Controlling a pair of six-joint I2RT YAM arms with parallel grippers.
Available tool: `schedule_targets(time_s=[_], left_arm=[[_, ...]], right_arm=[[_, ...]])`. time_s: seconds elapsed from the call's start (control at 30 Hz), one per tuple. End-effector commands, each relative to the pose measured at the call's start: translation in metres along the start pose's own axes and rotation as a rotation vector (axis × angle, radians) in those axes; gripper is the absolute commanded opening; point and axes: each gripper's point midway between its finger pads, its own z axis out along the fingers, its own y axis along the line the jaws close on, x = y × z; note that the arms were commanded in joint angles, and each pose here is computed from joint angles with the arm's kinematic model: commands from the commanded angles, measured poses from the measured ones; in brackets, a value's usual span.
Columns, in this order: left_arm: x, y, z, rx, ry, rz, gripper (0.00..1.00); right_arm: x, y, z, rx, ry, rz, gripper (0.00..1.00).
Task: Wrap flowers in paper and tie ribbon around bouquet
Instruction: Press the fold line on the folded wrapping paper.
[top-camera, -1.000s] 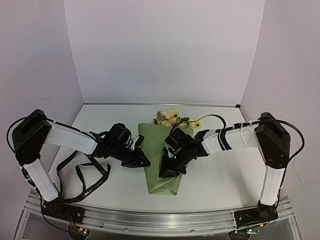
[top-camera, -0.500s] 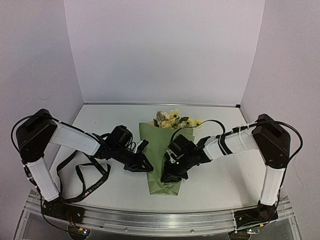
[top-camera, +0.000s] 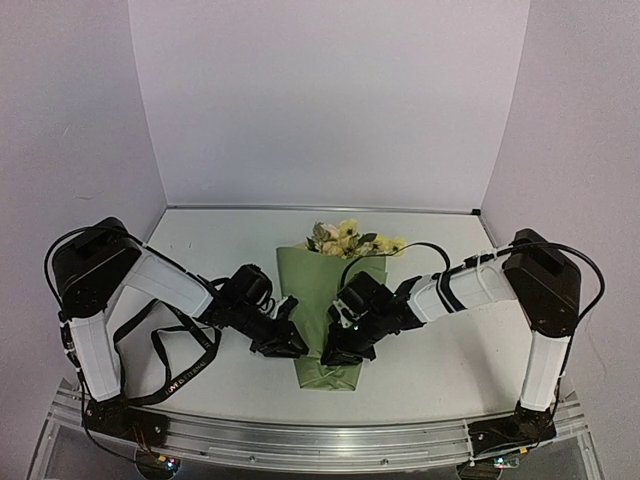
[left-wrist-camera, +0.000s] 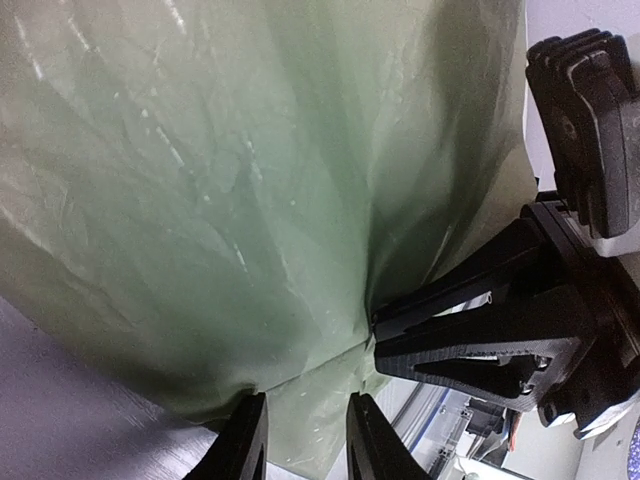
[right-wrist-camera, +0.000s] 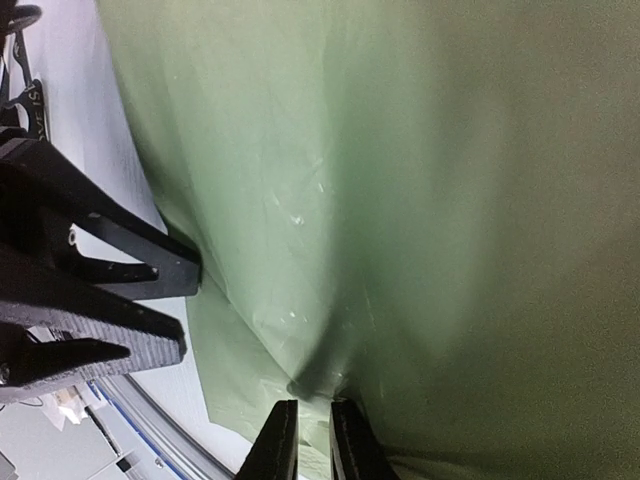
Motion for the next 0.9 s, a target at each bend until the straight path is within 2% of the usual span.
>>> schedule_targets(time_s=[0.0,0.33,0.87], left_arm=[[-0.017,0.014,0.001,-0.064,-0.053,-0.06,0.3],[-0.058,0.033,-0.016,-0.087,-0.143,-0.132,0.31],[-0.127,0.076,-0.041,-0.056,-0.166,-0.228,0.31]], right_arm=[[0.011,-0.02,0.007,0.058,0.025,-0.001,0.14],[0.013,-0.025,0.009,0.069,0.032,0.008,0.14],[0.024,-0.032,0.012,0.078,0.08,0.007,0.13]])
